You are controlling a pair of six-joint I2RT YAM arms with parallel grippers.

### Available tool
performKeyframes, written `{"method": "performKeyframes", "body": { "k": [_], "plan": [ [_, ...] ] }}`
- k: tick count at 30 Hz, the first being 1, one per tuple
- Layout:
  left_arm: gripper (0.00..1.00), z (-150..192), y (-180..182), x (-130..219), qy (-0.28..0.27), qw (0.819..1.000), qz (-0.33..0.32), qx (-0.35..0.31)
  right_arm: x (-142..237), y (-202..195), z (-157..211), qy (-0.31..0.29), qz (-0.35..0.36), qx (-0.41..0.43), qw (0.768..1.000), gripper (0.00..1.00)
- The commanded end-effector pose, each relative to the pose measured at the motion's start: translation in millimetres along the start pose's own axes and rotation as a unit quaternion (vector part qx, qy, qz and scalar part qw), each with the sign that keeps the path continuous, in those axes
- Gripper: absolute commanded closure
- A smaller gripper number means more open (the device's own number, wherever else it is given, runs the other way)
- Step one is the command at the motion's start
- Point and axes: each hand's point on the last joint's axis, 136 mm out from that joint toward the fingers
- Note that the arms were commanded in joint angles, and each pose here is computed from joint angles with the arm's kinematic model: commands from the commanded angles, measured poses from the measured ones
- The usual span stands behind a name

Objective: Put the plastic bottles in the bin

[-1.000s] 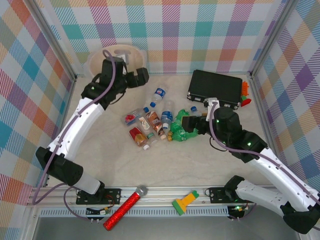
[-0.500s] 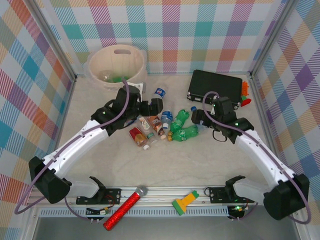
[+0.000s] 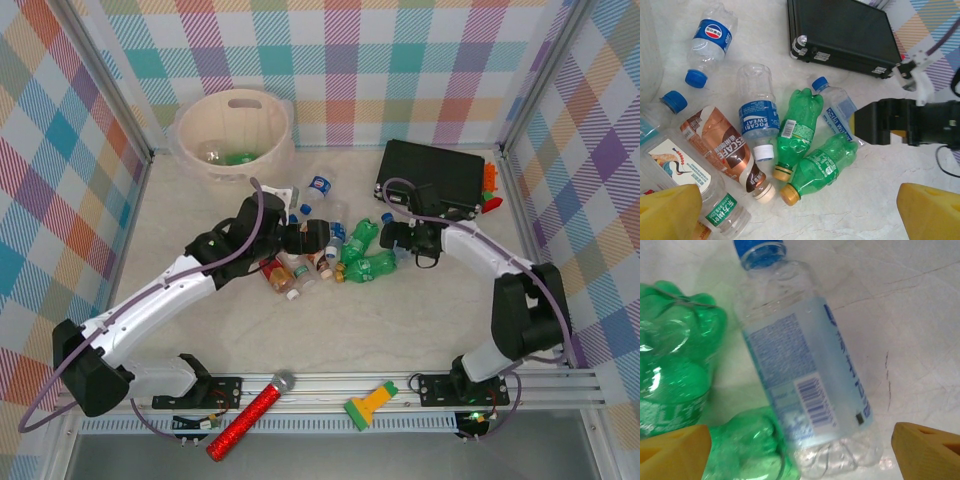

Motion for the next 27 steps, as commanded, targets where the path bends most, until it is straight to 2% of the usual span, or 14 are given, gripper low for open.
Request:
{"method": "performKeyframes", "body": {
  "k": [1, 8, 11, 17, 27],
  "plan": [
    [0.00, -2, -7, 11, -0.013, 1.000, 0.023, 0.003, -8, -3, -12, 0.000, 0.008, 0.008, 1.000, 0.10],
    [0.00, -1, -4, 16, -0.017, 1.000, 0.025, 0.002, -28, -13, -14, 0.023, 0.033, 0.019, 0.999, 0.14],
    [0.00, -1, -4, 17, -0.018, 1.000, 0.025, 0.001, -37, -20, -11, 0.042, 0.041, 0.020, 0.998, 0.19],
    [0.00, 0, -2, 19, -0.019, 1.000, 0.022, -0.001, -44, -39, -1, 0.057, 0.075, 0.003, 0.996, 0.20],
    [0.01, -1, -2, 17, -0.020, 1.000, 0.019, 0.001, -47, -35, 16, 0.050, 0.047, -0.003, 0.998, 0.24]
  ]
}}
Point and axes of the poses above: each hand's point on the last joint's axis, 136 mm out from that joint toward the fingers, its own x axis back along the fingers, its own y axis along the line the jaws close on, z = x × y, and after that the axes turned 13 degrees about x, right-handed
